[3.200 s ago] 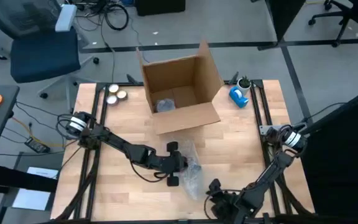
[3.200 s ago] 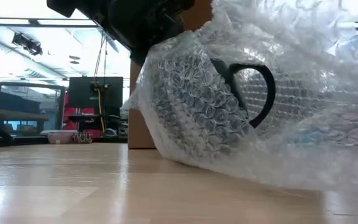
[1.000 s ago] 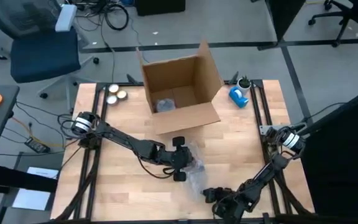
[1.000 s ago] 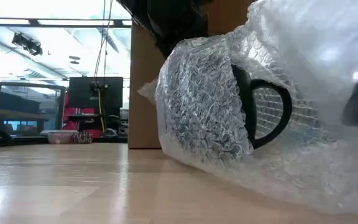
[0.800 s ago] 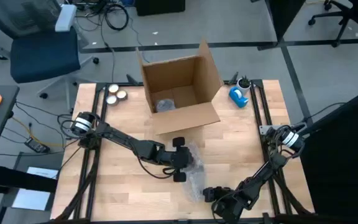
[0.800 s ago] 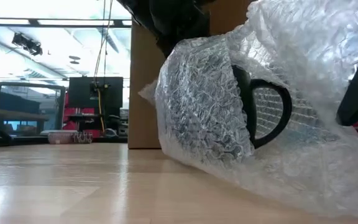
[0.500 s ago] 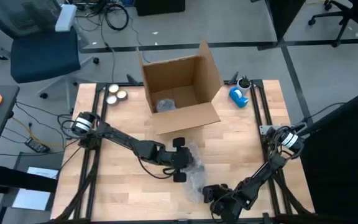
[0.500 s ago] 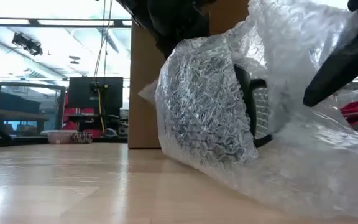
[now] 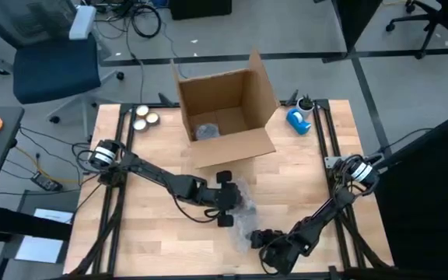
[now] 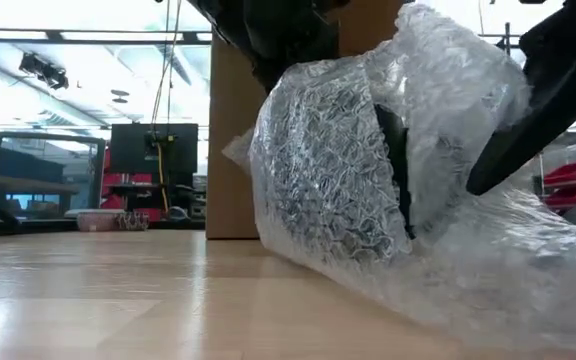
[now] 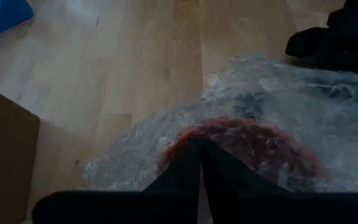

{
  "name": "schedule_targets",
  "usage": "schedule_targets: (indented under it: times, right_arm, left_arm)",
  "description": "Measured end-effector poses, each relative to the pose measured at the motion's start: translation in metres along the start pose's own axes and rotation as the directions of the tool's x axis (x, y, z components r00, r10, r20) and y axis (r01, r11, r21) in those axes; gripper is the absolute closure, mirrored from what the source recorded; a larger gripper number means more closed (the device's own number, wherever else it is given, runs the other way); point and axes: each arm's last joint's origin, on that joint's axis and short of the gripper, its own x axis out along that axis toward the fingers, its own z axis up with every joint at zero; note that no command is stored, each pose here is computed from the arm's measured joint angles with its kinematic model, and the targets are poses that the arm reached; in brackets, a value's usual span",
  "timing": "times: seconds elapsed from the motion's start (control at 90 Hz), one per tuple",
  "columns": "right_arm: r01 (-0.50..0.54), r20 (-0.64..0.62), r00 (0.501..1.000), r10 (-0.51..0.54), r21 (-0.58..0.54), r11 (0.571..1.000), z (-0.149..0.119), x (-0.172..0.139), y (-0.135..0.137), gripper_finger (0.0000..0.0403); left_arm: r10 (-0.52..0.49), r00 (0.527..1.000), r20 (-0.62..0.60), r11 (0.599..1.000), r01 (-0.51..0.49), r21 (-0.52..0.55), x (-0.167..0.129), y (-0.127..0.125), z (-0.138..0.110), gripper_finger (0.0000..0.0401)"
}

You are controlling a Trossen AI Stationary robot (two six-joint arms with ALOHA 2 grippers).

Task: Wrap mug
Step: Wrap the black mug with the bubble wrap

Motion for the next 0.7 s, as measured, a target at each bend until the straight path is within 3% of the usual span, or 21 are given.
schedule_targets:
  times: [0.2, 0.444, 0.622, 0.7]
  right_arm:
    - [-0.048, 0.060, 0.997, 0.045, 0.054, 0.997, 0.001, 0.001, 0.001, 0.0274]
    - [-0.057, 0.040, 0.998, 0.050, 0.207, 0.977, -0.002, 0.004, 0.001, 0.0391]
    - [0.011, -0.014, 1.000, -0.007, 0.273, 0.962, 0.000, 0.003, -0.009, 0.0400]
    - [0.035, 0.016, 0.999, -0.045, 0.412, 0.910, 0.004, 0.002, -0.020, 0.0401]
  left_arm:
    - [0.000, 1.000, 0.000, 1.000, 0.000, 0.000, 0.000, 0.000, 0.000, 0.0401]
    - [0.001, 1.000, -0.002, 1.000, -0.001, 0.001, 0.000, 0.000, 0.000, 0.0401]
    - [0.001, 1.000, -0.006, 1.000, -0.001, 0.002, 0.000, 0.000, -0.001, 0.0401]
    - [0.002, 1.000, -0.010, 1.000, -0.002, 0.005, 0.000, 0.000, -0.001, 0.0401]
